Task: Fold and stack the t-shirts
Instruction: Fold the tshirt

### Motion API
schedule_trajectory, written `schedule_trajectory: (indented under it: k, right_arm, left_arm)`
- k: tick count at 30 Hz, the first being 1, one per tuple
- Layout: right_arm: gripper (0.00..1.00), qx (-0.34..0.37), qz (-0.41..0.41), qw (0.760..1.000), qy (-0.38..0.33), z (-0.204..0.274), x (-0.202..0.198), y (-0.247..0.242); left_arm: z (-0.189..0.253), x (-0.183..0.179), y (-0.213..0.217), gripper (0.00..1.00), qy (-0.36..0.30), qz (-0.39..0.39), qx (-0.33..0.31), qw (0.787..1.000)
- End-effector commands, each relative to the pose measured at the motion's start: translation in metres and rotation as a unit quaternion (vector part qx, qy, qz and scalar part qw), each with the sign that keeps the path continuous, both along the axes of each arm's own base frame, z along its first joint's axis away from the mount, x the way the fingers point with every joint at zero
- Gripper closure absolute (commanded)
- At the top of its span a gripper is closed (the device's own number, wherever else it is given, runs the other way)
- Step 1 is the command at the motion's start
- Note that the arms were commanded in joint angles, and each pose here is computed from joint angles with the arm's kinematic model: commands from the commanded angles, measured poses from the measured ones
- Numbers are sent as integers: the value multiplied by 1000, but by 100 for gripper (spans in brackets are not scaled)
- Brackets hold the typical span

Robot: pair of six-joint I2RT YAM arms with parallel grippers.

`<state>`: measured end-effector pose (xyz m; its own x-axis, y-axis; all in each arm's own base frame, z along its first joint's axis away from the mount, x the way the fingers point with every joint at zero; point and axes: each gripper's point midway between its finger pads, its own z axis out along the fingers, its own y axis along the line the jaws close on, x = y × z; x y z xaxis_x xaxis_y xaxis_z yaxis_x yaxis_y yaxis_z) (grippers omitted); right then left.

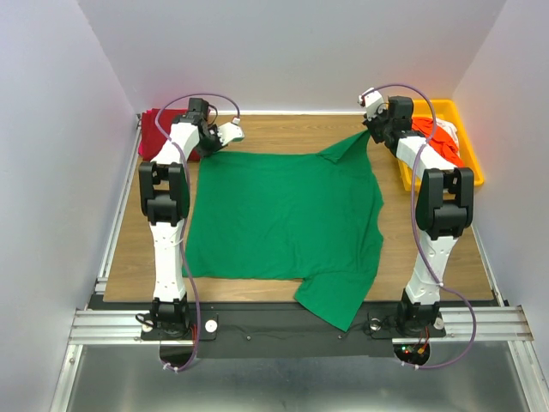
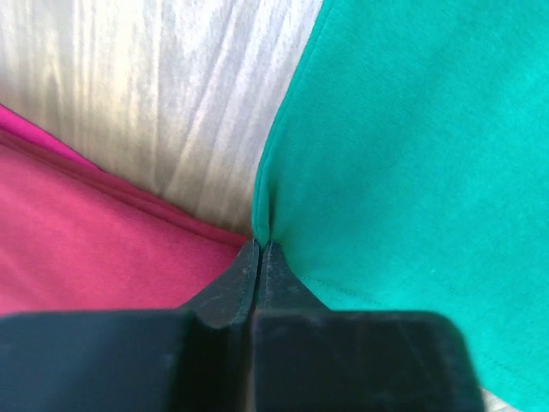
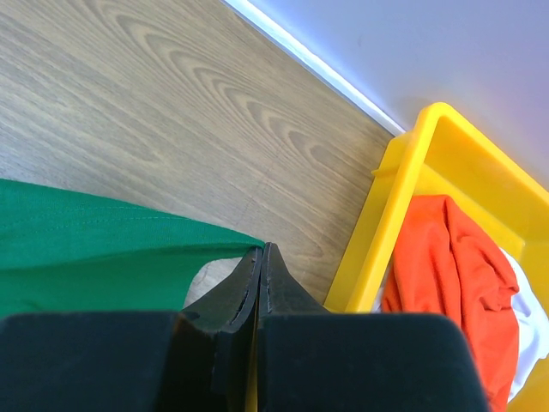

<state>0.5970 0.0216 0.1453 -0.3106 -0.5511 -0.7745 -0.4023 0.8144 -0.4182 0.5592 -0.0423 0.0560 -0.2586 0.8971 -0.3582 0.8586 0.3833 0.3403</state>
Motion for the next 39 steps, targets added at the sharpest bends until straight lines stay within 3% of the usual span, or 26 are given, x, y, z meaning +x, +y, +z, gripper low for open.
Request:
schedule_trajectory:
  k: [1,5,8,29,32,38,39]
  right_arm:
    - [100,3,5,999,-40,30,5,3]
    - [99,4,5,999,-43,34,5,3]
    - [99,5,5,999,-45,37,4,3]
    - [100,1,9,999,-41,31,4,2]
    - [99,0,9,999,-40,30,4,3]
    - [99,0,9,999,-37,28,3,3]
    - [100,-1,8,999,-38,29,3,3]
  left_arm:
    - [50,8,-1,100,-45,-5,-9,999]
    - [57,3,-1,100,-44,-9,-9,999]
    - [50,-2,2,80,-34,-8,-2,999]
    - [47,7,3,69,-33,-6,1,999]
    - [44,7,3,72,-31,-6,2,1000]
    - [42,7,2,100,-27,-7,-1,1000]
    - [42,6,3,100,-27,-6,-2,1000]
